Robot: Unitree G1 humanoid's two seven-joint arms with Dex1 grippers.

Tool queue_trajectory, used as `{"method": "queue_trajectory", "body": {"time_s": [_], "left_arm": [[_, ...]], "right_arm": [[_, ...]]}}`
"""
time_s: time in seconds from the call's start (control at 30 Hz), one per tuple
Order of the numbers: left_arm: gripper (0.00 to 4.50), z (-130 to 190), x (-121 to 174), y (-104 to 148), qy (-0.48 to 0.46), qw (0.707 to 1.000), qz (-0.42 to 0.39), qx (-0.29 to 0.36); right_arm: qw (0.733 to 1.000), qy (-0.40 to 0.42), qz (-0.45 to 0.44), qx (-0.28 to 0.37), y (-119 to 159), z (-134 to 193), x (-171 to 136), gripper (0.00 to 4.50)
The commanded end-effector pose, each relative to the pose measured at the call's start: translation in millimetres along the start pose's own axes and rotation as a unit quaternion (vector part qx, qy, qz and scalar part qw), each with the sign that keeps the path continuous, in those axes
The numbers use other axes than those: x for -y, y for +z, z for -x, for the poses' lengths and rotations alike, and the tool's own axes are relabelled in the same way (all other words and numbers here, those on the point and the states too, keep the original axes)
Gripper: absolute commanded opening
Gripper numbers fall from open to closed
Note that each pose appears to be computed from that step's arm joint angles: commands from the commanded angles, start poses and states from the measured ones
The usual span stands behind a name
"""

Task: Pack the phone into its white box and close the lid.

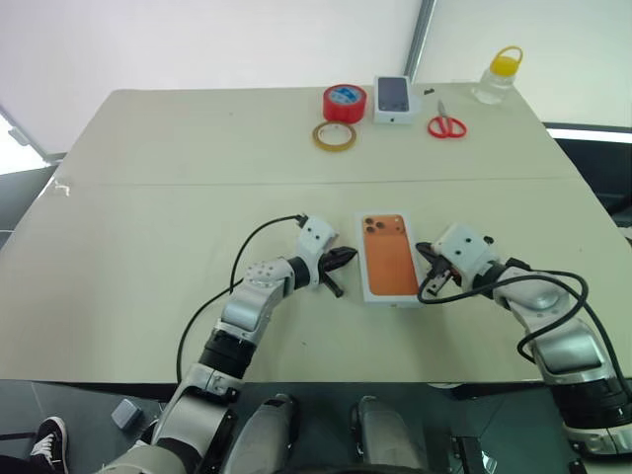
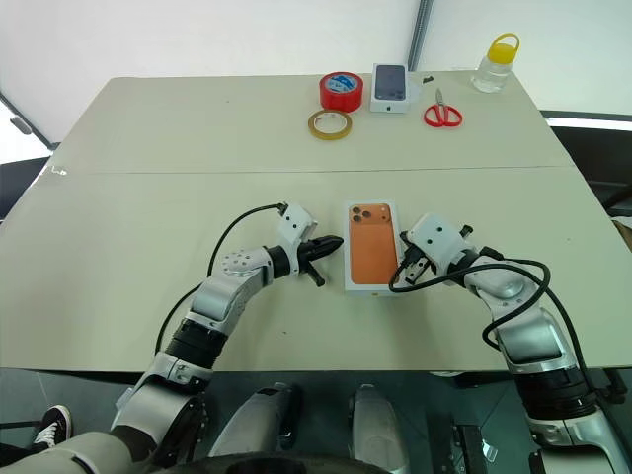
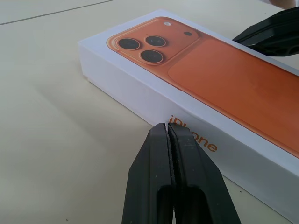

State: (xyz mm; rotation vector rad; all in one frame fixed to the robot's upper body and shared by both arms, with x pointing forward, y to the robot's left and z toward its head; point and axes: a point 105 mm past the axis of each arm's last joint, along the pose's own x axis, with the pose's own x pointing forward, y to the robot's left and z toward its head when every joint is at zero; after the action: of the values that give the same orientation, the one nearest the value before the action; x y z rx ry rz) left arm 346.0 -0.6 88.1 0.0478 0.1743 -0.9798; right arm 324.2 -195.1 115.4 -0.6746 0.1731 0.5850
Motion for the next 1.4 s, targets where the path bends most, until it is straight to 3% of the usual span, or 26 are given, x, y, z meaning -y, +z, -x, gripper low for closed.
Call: {"method": "queue_trajectory", "body": {"time_s": [0.03,0.13,0.3,0.47,0.63,0.77,0.8,0.93,1.1,1.17,1.23,1.3,1.4], "left_arm": [[0.08,-3.7,13.6,10.8,-0.026,0.999,-0.021,0.018],[0.08,2.5,-0.4,21.6,0.0,0.999,-0.019,0.039],[0.08,-0.9,-20.0,71.7,0.031,0.993,-0.025,0.107],[0.08,-18.9,-18.6,80.4,0.017,0.993,-0.034,0.109],[0.08,-39.9,-17.4,47.4,0.021,0.997,-0.063,0.034],[0.08,-40.6,-17.2,10.7,0.024,0.994,-0.102,-0.029],[0.08,-38.6,-15.9,3.0,0.02,0.996,-0.079,-0.039],[0.08,-27.3,-8.5,5.7,-0.004,0.998,-0.057,-0.017],[0.08,-4.3,17.0,5.6,-0.078,0.996,-0.043,0.005],[0.08,2.7,16.3,5.2,-0.076,0.997,-0.034,0.007],[0.08,10.1,11.0,10.3,-0.066,0.997,-0.036,0.019],[0.34,18.5,-0.6,21.8,-0.046,0.998,-0.034,0.039],[1.43,41.3,-20.6,50.2,-0.016,0.996,-0.033,0.084]], "right_arm": [[0.999,0.016,0.014,0.03,13.7,-3.5,-6.5,0.06],[0.999,-0.006,0.022,0.025,12.8,-0.5,10.0,0.06],[0.997,-0.037,0.019,0.061,34.3,-2.8,37.1,0.06],[0.996,-0.03,0.027,0.081,47.2,-14.8,35.4,0.06],[0.997,0.0,0.01,0.082,43.6,-29.2,16.0,0.06],[0.999,0.026,0.004,0.038,16.8,-36.7,-9.1,0.06],[0.999,0.03,0.014,0.025,10.9,-36.2,-13.9,0.06],[0.998,0.052,0.006,0.029,9.7,-22.6,-20.4,0.06],[0.986,0.16,-0.018,0.04,10.6,10.1,-47.9,0.06],[0.985,0.167,-0.026,0.042,11.1,16.7,-48.4,0.06],[0.979,0.173,-0.094,0.054,15.7,19.5,-42.6,0.06],[0.977,0.162,-0.118,0.079,26.1,18.9,-31.5,0.6],[0.98,0.104,-0.122,0.121,42.8,11.3,-1.8,1.94]]}}
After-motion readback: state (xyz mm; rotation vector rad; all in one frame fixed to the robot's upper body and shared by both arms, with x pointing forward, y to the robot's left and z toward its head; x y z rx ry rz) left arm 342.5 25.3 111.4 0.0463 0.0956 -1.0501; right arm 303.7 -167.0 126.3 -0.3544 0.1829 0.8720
